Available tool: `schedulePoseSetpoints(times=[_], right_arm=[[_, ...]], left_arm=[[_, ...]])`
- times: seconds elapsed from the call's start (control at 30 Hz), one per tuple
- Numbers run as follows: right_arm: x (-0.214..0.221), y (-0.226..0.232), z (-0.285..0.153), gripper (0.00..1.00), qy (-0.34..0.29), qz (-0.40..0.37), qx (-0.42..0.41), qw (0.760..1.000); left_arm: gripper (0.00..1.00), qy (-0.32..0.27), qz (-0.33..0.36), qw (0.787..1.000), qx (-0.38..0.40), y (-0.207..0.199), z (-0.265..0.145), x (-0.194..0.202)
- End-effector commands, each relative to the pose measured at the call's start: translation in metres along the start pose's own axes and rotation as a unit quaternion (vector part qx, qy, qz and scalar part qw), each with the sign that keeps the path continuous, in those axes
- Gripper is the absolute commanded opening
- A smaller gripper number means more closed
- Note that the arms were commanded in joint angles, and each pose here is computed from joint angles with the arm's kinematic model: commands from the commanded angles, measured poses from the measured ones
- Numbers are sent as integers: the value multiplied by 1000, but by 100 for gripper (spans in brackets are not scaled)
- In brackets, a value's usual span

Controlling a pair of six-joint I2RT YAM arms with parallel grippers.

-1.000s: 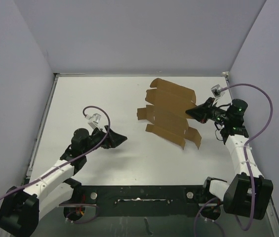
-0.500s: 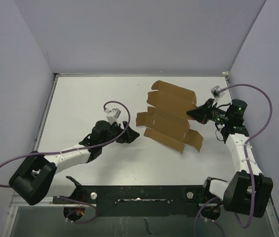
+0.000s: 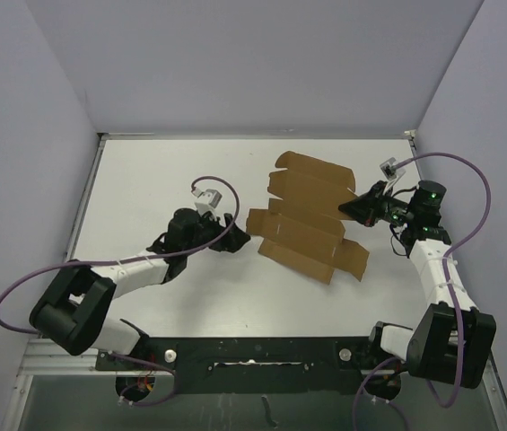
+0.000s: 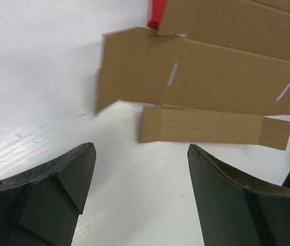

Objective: Fold the paper box

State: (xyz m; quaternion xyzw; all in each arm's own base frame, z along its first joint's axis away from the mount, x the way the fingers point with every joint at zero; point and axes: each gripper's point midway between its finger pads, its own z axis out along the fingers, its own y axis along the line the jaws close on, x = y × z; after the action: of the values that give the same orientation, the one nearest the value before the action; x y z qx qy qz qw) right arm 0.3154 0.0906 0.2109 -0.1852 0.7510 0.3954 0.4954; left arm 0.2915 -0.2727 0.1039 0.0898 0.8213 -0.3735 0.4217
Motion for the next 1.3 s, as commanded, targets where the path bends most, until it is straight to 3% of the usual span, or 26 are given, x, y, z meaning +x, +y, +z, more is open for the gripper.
schedulePoseSetpoints(times=[0.0, 0.4, 0.73, 0.93, 1.13, 1.27], right_arm=[[-21, 4, -2, 0, -14, -42, -16, 999], [-18, 22, 0, 0, -12, -55, -72, 996], [-19, 35, -1, 0, -13, -70, -98, 993], [-17, 41, 0, 0, -11, -73, -114, 991], [-14, 43, 3, 0, -4, -77, -124, 989], [-13, 43, 4, 6, 0, -80, -124, 989]], left_arm=[[72, -50, 37, 996, 70, 3, -12, -60], [84, -111, 130, 971, 170, -54, 7, -137], [80, -78, 160, 957, 230, -78, 45, -136], [59, -71, 172, 951, 246, -83, 51, -131], [28, -66, 179, 943, 272, -90, 56, -132], [0, -61, 195, 930, 304, -96, 49, -128]])
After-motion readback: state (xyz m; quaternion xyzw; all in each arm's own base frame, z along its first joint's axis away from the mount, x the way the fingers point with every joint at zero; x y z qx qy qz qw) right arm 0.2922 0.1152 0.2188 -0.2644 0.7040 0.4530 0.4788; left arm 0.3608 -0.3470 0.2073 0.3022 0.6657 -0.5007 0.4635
